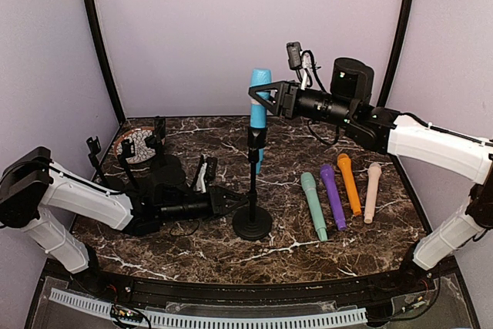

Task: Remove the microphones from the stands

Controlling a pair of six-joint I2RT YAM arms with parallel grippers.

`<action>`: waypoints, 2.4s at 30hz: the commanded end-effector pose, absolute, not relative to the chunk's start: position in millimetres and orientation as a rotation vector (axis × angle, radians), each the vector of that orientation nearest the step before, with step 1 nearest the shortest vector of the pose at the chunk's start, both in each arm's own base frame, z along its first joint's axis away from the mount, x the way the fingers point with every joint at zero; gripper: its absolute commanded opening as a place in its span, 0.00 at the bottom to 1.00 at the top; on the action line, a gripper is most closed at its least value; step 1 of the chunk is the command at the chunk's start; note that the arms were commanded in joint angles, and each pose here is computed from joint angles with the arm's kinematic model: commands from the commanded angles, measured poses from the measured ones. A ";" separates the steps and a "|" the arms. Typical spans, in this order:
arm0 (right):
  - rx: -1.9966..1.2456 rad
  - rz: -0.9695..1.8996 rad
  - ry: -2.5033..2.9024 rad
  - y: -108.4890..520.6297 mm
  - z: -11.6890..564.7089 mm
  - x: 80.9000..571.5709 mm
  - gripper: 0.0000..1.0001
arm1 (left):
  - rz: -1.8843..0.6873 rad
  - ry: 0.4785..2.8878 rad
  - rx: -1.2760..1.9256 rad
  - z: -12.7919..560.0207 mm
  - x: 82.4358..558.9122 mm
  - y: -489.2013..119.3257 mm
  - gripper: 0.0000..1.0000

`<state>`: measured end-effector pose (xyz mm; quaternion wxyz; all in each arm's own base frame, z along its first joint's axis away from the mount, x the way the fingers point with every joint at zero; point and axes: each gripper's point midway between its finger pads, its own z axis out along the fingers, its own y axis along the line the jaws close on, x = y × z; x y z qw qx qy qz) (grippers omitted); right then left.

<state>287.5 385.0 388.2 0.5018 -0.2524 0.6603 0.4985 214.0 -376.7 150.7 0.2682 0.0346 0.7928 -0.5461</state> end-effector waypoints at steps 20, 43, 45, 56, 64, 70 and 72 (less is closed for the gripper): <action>-0.596 1.214 1.564 378.5 399.5 278.4 0.49 | -1.423 2.061 0.139 178.4 227.9 -371.5 0.49; -0.587 1.204 1.564 378.3 400.5 280.8 0.49 | -1.486 2.219 -0.086 137.5 226.1 -370.1 0.08; -0.586 1.201 1.567 378.3 399.5 281.5 0.50 | -1.484 2.232 -0.121 132.9 225.8 -367.2 0.06; -0.571 1.187 1.578 376.2 397.8 283.3 0.49 | -1.542 2.264 -0.222 117.5 221.6 -365.3 0.05; -0.568 1.183 1.583 373.9 397.5 282.2 0.50 | -1.527 2.217 -0.166 127.9 224.6 -365.8 0.12; -0.562 1.173 1.581 370.1 398.6 281.0 0.49 | -1.289 2.161 -0.004 163.1 234.6 -348.2 0.49; -0.563 1.174 1.583 370.5 397.2 280.8 0.50 | -1.174 2.157 0.024 170.8 238.4 -335.1 0.57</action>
